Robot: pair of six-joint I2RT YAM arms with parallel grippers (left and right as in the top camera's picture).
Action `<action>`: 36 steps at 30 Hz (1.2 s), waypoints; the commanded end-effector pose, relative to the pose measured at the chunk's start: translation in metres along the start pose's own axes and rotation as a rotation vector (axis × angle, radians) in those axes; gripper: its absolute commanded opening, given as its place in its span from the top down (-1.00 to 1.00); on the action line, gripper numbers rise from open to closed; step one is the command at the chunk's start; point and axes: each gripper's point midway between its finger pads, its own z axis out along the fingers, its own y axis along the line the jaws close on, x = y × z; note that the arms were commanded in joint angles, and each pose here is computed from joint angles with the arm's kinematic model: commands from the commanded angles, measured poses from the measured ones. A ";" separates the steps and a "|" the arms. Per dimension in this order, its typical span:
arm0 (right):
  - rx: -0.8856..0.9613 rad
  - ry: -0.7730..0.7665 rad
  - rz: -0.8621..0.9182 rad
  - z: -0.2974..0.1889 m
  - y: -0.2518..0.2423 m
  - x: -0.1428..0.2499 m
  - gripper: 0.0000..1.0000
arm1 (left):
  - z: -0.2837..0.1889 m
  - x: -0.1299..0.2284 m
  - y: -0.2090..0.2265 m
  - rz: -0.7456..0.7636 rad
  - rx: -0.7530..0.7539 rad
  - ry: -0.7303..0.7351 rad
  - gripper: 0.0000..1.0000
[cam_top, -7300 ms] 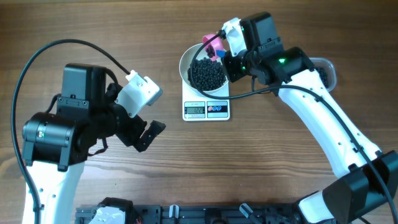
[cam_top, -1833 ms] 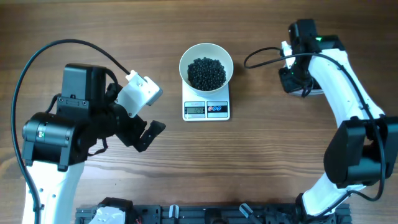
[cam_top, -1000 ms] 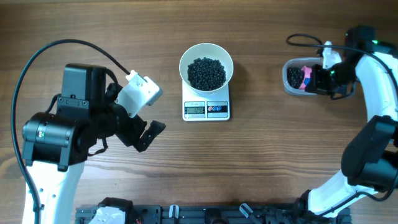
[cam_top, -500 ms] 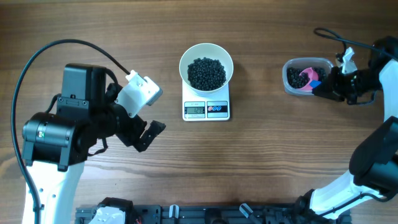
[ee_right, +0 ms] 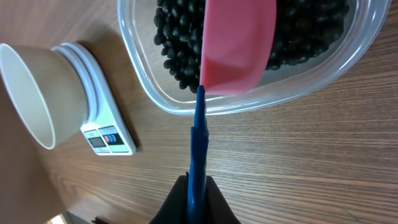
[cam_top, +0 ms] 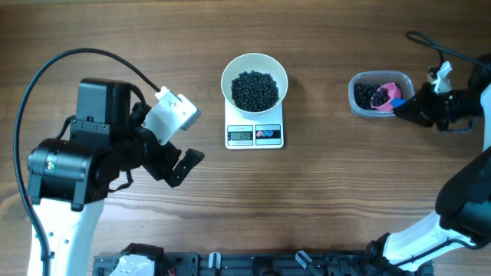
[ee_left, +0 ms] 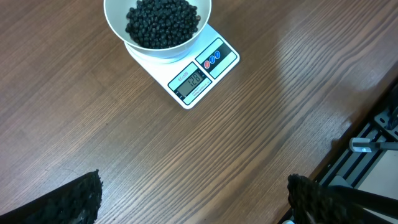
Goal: Scoop item into bowl and weigh 150g on scale
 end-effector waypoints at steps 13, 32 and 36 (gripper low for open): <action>-0.100 0.004 0.090 -0.010 0.002 0.007 0.92 | -0.005 -0.004 0.000 0.012 -0.003 -0.022 -1.00; -0.403 -0.134 0.022 -0.058 0.085 0.007 0.91 | -0.005 -0.004 0.000 0.012 -0.003 -0.022 -1.00; -0.408 -0.144 -0.026 -0.059 0.108 0.010 0.91 | -0.005 -0.004 0.000 0.012 -0.003 -0.022 -1.00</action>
